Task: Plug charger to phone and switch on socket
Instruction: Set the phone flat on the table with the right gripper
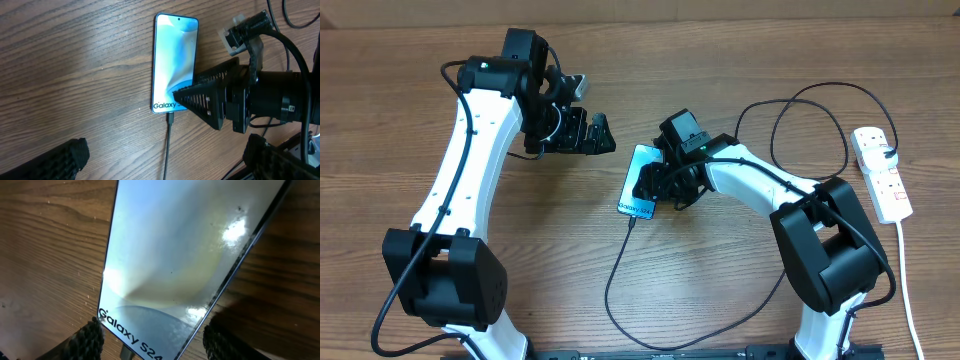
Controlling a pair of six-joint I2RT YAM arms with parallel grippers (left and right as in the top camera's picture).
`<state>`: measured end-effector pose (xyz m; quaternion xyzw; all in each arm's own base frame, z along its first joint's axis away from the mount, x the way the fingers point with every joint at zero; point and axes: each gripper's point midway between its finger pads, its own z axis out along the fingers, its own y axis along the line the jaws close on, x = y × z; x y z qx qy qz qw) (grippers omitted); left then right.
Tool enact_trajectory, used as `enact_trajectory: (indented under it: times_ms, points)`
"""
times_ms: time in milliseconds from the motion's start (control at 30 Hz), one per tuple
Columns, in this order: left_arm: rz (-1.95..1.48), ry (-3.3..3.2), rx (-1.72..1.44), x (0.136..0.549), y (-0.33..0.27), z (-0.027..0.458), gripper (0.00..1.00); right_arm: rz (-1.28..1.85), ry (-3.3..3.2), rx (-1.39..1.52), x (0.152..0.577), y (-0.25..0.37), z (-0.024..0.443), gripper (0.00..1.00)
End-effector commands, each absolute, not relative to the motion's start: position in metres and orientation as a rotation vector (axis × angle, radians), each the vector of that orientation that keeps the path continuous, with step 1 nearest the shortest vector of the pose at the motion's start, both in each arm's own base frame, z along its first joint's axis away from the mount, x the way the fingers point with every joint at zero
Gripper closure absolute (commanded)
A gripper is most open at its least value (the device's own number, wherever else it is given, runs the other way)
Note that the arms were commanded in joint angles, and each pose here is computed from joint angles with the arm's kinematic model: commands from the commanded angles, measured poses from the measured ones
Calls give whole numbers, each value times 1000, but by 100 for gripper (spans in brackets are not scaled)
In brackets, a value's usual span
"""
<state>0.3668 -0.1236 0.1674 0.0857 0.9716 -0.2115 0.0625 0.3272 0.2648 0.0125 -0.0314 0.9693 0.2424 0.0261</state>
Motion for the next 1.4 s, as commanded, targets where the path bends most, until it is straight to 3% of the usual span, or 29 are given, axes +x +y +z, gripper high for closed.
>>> enact_trajectory:
  times_ms: [0, 333, 1367]
  points:
    - [-627, 2908, 259, 367, -123, 177, 0, 659, 3017, -82, 326, 256, 1, 33]
    - [-627, 2908, 259, 367, -123, 177, 0, 659, 3017, -82, 326, 256, 1, 0]
    - [-627, 2908, 259, 367, -123, 177, 0, 460, 2994, 69, 334, 232, 10, 0]
